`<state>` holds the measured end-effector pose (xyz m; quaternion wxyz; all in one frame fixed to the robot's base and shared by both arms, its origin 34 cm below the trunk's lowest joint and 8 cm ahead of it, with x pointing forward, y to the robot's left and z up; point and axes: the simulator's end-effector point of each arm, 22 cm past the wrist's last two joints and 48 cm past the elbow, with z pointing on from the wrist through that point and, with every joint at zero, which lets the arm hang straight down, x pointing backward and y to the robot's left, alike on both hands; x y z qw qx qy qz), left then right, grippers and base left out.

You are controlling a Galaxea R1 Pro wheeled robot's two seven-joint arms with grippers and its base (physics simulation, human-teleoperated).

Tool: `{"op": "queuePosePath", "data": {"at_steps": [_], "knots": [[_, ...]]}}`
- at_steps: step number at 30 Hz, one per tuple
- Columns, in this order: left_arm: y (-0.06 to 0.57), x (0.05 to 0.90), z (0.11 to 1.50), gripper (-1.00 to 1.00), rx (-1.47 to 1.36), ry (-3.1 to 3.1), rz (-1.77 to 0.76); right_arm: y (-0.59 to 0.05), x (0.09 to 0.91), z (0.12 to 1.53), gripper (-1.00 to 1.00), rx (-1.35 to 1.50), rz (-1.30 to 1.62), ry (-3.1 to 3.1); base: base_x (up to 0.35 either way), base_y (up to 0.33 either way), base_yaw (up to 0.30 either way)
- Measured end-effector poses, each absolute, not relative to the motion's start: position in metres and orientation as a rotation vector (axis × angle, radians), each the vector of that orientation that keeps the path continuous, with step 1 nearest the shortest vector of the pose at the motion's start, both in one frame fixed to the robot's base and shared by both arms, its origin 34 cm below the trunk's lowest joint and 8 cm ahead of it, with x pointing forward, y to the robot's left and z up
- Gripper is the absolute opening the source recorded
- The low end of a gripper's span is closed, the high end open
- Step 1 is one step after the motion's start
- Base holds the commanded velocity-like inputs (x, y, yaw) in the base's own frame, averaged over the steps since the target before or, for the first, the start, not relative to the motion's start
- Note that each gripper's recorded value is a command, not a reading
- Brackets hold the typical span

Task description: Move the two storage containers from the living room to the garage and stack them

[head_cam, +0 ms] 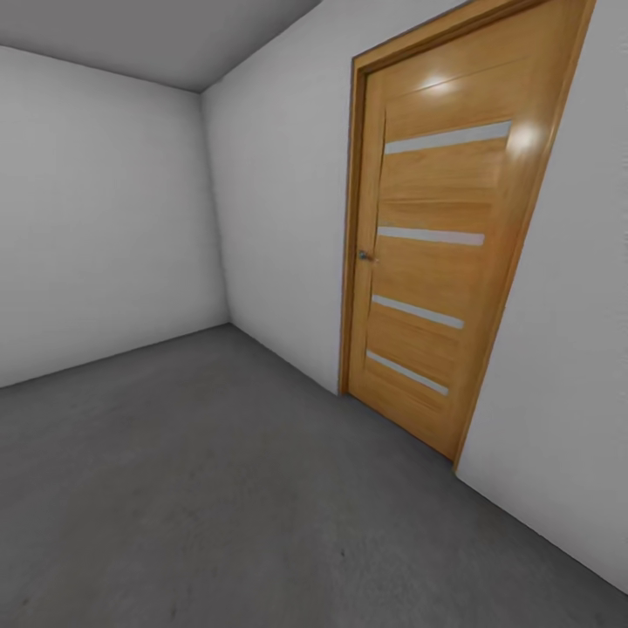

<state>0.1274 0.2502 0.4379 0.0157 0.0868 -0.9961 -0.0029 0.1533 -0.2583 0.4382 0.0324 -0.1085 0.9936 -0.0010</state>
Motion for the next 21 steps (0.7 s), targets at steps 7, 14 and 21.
{"op": "queuePosePath", "data": {"at_steps": [7,14,21], "knots": [[0.2502,0.1277,0.4379,1.0,0.27,-3.099,-0.009,-0.259,0.1531,0.4382,1.0,-0.334,-0.004,3.059,0.323,0.0,-0.242],[0.2503,0.1277,0.4379,1.0,0.27,-3.099,-0.009,-0.261,0.1525,0.4381,1.0,-0.335,-0.008,3.063,0.323,0.0,-0.124],[0.2503,0.1277,0.4379,1.0,0.27,-3.099,-0.009,-0.2607,0.1526,0.4381,1.0,-0.337,-0.008,3.062,0.323,0.0,-0.006]]}}
